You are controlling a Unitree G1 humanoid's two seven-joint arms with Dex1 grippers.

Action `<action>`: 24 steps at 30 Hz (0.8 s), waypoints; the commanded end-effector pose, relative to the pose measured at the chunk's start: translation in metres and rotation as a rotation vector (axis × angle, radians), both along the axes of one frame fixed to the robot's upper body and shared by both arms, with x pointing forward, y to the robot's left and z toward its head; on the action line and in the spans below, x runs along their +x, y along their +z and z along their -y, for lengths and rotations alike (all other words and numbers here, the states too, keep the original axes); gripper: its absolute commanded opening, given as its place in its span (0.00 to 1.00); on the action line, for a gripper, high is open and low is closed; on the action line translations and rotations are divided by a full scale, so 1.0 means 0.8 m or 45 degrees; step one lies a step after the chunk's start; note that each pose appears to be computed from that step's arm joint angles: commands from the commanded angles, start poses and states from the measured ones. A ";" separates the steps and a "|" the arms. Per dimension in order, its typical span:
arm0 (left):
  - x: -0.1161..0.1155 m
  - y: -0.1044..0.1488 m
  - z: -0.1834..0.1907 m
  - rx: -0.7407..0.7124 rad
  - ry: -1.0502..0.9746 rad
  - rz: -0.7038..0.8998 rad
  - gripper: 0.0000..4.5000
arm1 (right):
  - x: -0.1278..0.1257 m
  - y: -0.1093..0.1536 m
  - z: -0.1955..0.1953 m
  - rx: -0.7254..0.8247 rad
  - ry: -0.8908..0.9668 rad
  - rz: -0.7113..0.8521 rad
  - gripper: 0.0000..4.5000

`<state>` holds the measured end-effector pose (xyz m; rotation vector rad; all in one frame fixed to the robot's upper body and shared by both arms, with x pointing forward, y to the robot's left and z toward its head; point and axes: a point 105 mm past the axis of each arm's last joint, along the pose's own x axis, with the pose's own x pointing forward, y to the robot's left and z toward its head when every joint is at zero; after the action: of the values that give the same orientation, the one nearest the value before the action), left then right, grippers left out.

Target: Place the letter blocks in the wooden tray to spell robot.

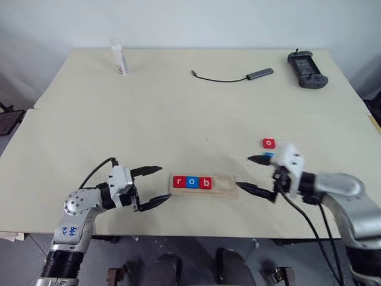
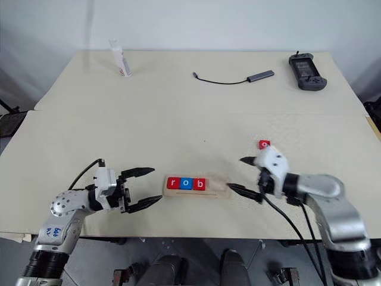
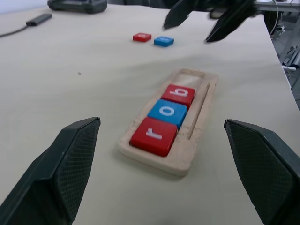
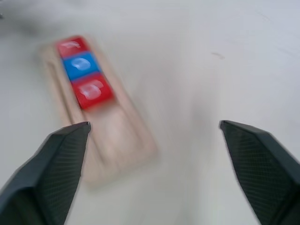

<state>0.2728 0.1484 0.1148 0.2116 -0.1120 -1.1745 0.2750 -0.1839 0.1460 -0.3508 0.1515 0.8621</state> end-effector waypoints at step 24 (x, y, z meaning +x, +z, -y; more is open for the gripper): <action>0.021 0.033 0.019 -0.073 -0.125 -0.004 1.00 | 0.017 0.023 0.075 0.111 -0.617 -0.040 1.00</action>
<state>0.2940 0.1341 0.1312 0.1336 -0.1122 -1.2551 0.2847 -0.2445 0.1647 -0.2333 0.1665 0.4021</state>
